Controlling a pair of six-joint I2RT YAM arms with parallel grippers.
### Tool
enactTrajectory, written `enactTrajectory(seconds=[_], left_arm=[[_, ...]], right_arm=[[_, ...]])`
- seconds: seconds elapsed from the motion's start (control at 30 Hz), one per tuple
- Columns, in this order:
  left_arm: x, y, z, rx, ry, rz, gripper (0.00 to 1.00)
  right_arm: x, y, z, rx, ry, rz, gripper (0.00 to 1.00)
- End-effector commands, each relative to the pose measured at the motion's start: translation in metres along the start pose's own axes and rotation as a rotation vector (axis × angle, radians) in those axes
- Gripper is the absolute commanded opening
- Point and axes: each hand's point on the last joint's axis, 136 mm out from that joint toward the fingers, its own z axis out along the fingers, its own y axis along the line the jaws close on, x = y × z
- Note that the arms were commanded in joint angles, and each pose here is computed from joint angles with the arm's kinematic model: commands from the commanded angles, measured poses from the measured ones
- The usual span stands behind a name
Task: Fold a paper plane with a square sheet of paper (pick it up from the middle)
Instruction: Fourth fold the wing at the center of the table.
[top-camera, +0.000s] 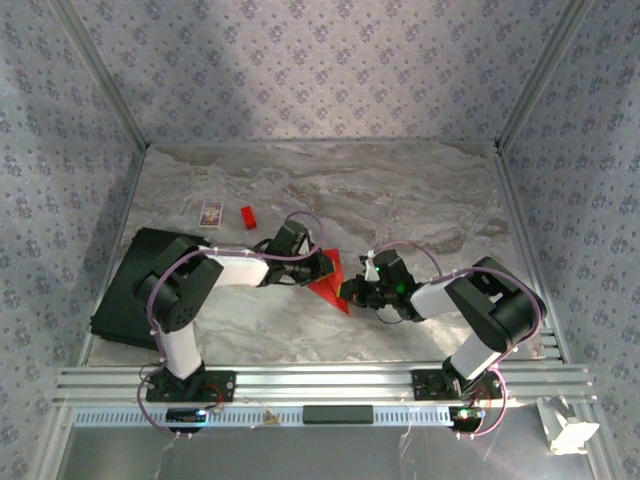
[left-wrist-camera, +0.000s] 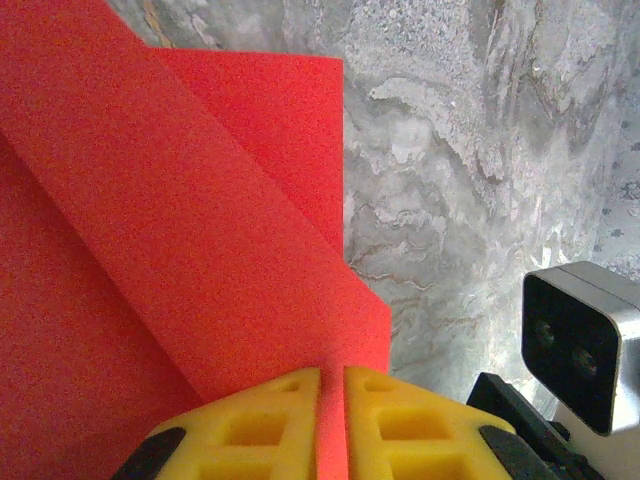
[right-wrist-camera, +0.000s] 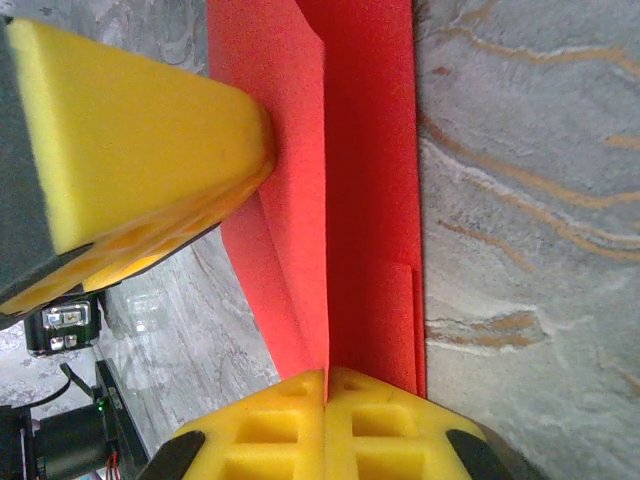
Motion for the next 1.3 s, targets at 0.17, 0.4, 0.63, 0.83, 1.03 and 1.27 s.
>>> enactTrajectory(seconds=[0.17,0.4,0.63,0.83,1.03,1.27], left_arm=[[-0.001,-0.007,0.004,0.009,0.007,0.036,0.14],[-0.002,-0.01,0.0,0.018,-0.005,0.044,0.14],[-0.001,-0.007,-0.001,0.008,-0.01,0.042,0.14],[-0.001,-0.005,0.002,-0.003,-0.004,0.049,0.14],[-0.004,0.001,0.008,-0.024,-0.004,0.041,0.13],[-0.004,0.009,0.013,-0.048,-0.004,0.03,0.13]], right_arm=[[0.014,-0.02,0.005,0.07,0.06,0.059,0.01],[0.016,-0.019,0.009,0.051,0.101,0.078,0.0],[0.016,-0.02,0.011,0.034,0.115,0.106,0.0],[0.016,-0.02,0.012,0.022,0.136,0.121,0.0],[0.017,-0.023,0.013,0.03,0.146,0.137,0.0],[0.017,-0.024,0.012,0.033,0.147,0.141,0.0]])
